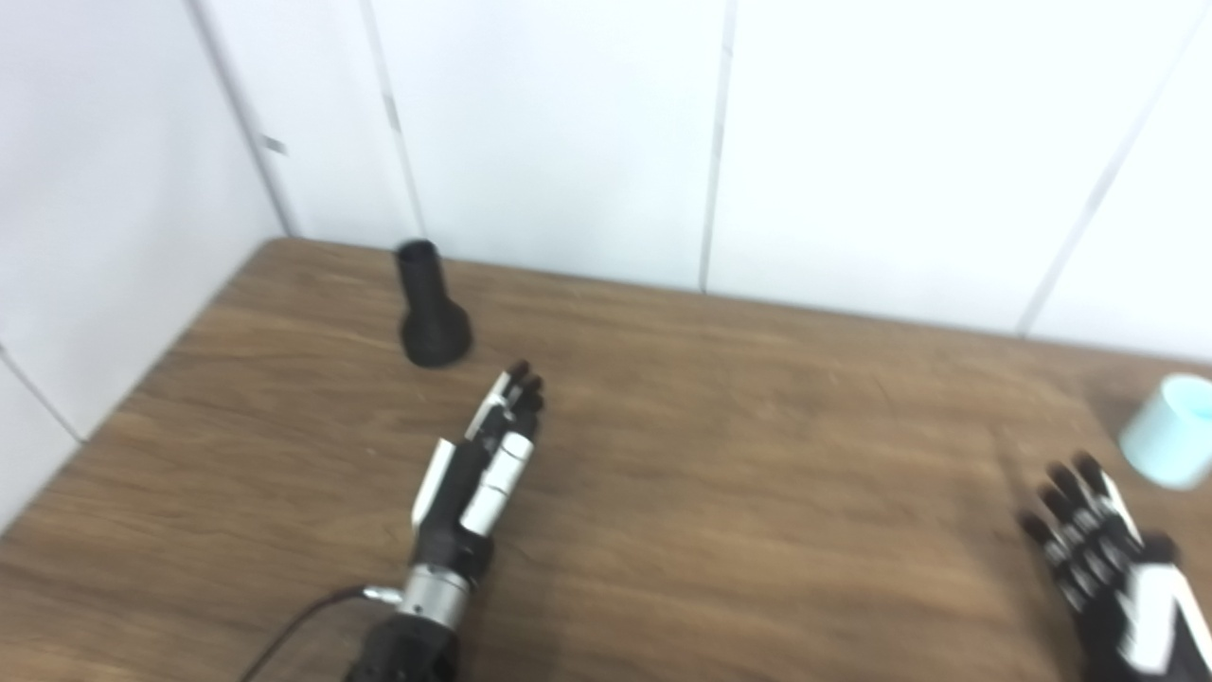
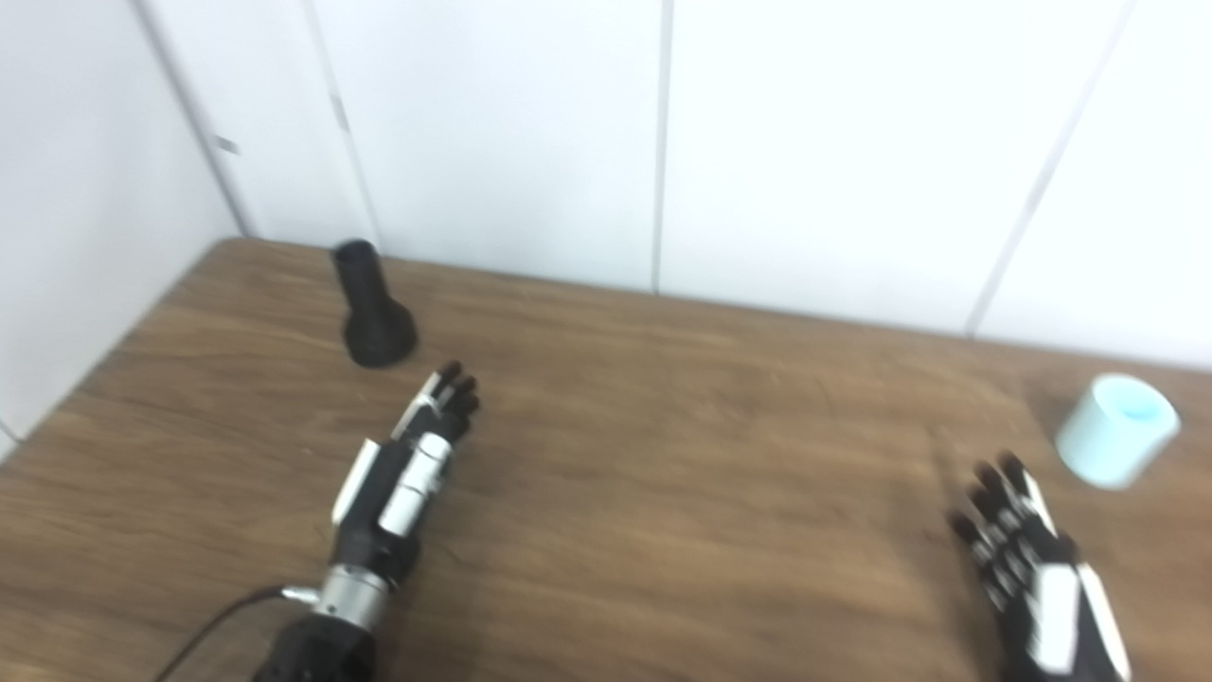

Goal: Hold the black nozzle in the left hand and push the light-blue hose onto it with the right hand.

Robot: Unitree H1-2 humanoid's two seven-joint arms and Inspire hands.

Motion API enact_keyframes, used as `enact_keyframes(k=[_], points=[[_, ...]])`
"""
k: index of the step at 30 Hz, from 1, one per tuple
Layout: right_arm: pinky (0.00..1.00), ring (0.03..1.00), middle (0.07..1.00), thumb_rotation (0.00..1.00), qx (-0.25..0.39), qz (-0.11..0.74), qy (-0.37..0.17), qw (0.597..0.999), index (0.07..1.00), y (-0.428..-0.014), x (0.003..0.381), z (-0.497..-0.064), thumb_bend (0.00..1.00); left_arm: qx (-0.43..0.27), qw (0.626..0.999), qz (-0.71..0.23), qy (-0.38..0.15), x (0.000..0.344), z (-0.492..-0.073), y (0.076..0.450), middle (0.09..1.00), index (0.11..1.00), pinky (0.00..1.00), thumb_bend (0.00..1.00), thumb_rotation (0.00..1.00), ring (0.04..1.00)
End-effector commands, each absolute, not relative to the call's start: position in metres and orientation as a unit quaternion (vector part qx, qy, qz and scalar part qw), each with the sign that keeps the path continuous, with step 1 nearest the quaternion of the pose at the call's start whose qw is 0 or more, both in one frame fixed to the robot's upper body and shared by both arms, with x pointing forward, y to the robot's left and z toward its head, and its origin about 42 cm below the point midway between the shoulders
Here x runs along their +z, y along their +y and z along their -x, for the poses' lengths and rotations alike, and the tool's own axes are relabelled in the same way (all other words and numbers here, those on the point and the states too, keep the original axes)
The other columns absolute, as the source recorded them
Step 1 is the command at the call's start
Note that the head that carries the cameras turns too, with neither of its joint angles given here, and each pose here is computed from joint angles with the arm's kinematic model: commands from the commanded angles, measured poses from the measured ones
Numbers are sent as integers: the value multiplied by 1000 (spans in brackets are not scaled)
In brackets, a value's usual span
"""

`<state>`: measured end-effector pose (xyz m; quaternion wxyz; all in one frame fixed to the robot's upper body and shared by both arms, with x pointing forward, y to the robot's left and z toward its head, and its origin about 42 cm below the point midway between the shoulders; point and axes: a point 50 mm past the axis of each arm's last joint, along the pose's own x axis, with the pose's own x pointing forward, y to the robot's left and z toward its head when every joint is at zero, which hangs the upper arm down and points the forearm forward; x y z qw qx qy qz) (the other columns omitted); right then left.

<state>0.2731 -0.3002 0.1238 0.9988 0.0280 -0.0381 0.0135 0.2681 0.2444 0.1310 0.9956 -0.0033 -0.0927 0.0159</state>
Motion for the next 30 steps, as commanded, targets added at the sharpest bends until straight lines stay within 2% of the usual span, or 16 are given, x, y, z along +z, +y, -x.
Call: enact_keyframes(k=[1,8,16,19,23,25,29,30], points=[[906,988,982,1000,13,-25,-51,998,1000,-309,121,-270,641,12,995,7,-95,123,-268,235,960,930,993,460,766,970],[934,998,989,1000,23,-36,-49,998,1000,-313,115,-269,563,5,996,7,-94,115,-269,232,967,944,1000,466,761,977],[939,998,983,1000,27,-39,-47,998,1000,-312,112,-271,529,4,996,-2,-91,114,-268,234,969,948,1000,473,759,976],[932,994,980,1000,26,-39,-46,998,999,-311,113,-271,527,10,996,-13,-91,120,-266,238,969,949,993,493,697,976],[919,990,975,1000,25,-38,-47,998,999,-310,116,-272,530,20,995,-29,-93,131,-264,241,964,942,976,615,604,973],[917,990,974,1000,25,-38,-48,998,998,-311,116,-272,531,25,995,-36,-95,136,-262,242,962,941,974,645,575,972],[910,986,974,1000,22,-38,-49,998,999,-311,117,-273,535,56,991,-61,-106,152,-261,249,939,919,946,720,363,951],[909,986,974,1000,22,-38,-49,998,999,-310,117,-273,535,71,989,-74,-111,157,-260,251,934,915,943,728,341,946]])
